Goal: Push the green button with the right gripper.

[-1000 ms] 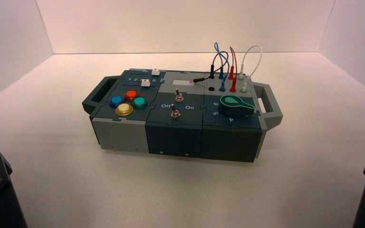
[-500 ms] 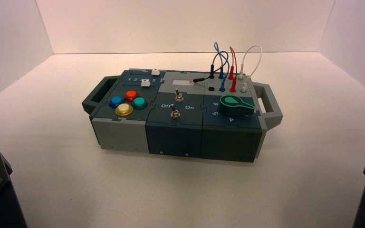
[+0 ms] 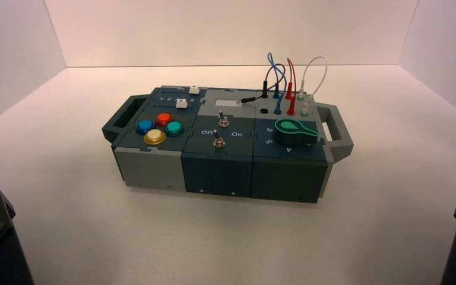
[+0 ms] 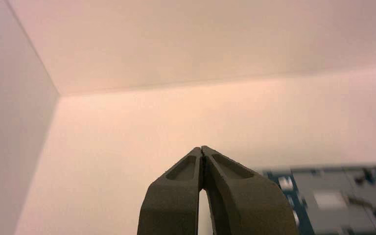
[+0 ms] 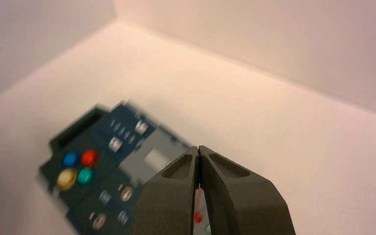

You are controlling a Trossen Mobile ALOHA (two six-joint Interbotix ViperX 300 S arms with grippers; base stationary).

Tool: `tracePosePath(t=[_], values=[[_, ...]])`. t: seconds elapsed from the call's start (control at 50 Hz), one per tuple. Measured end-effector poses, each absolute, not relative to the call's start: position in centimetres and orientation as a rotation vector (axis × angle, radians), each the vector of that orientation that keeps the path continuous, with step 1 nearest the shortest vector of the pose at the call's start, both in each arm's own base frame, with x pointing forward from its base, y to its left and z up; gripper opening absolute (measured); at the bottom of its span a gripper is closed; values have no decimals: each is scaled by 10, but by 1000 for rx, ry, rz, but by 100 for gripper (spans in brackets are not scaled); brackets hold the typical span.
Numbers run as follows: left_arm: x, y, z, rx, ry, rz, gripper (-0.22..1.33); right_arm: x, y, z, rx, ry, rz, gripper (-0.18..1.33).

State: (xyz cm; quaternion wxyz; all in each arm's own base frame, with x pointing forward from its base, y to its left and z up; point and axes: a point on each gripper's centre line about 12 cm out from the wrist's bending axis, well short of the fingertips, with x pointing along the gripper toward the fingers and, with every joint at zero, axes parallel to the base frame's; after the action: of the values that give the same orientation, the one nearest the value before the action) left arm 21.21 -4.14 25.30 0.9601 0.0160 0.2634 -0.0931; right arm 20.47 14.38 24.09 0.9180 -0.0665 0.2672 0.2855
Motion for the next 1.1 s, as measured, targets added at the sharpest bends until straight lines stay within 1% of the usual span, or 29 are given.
tracePosePath(t=[0.08,0.1,0.2,0.22,0.24,0.26,0.32,0.36,0.46,0.48,0.5,0.54,0.58,0.64,0.66,0.7,0.84,0.96,1.1], values=[[212,-44,253,38,557,-199,-15,205,152,237,-150,586,607,-14],[212,-47,252,44,583,-213,-15,206,154,236,-154,598,612,-14],[212,-57,246,67,677,-253,-16,207,180,228,-188,686,671,-14],[212,-59,242,77,724,-263,-15,210,195,225,-194,726,694,-14],[212,-60,241,79,742,-266,-16,210,200,224,-197,741,702,-14],[213,-65,234,93,804,-280,-16,211,211,220,-207,768,720,-14],[215,-74,221,116,906,-312,-16,214,245,204,-244,862,767,-14],[214,-80,212,127,970,-330,-15,215,253,198,-258,895,773,-14],[214,-84,204,135,1025,-341,-15,219,278,178,-301,986,789,-14],[214,-86,203,139,1034,-346,-16,219,288,166,-323,1029,794,-14],[214,-86,203,137,1034,-347,-15,219,288,166,-323,1029,794,-14],[214,-87,201,142,1046,-350,-16,219,301,157,-337,1066,804,-14],[214,-87,201,142,1048,-350,-16,220,307,153,-340,1081,806,-14],[214,-88,202,142,1047,-355,-16,219,320,140,-354,1126,813,-14],[214,-88,202,142,1047,-355,-16,220,320,140,-353,1128,813,-14],[214,-88,202,141,1045,-354,-16,220,327,130,-359,1158,811,-14],[213,-88,206,133,1031,-352,-15,223,335,113,-356,1214,798,-14],[211,-87,209,131,1017,-353,-16,221,339,103,-347,1247,793,-14],[211,-87,210,128,1008,-353,-16,221,342,98,-344,1259,791,-14]])
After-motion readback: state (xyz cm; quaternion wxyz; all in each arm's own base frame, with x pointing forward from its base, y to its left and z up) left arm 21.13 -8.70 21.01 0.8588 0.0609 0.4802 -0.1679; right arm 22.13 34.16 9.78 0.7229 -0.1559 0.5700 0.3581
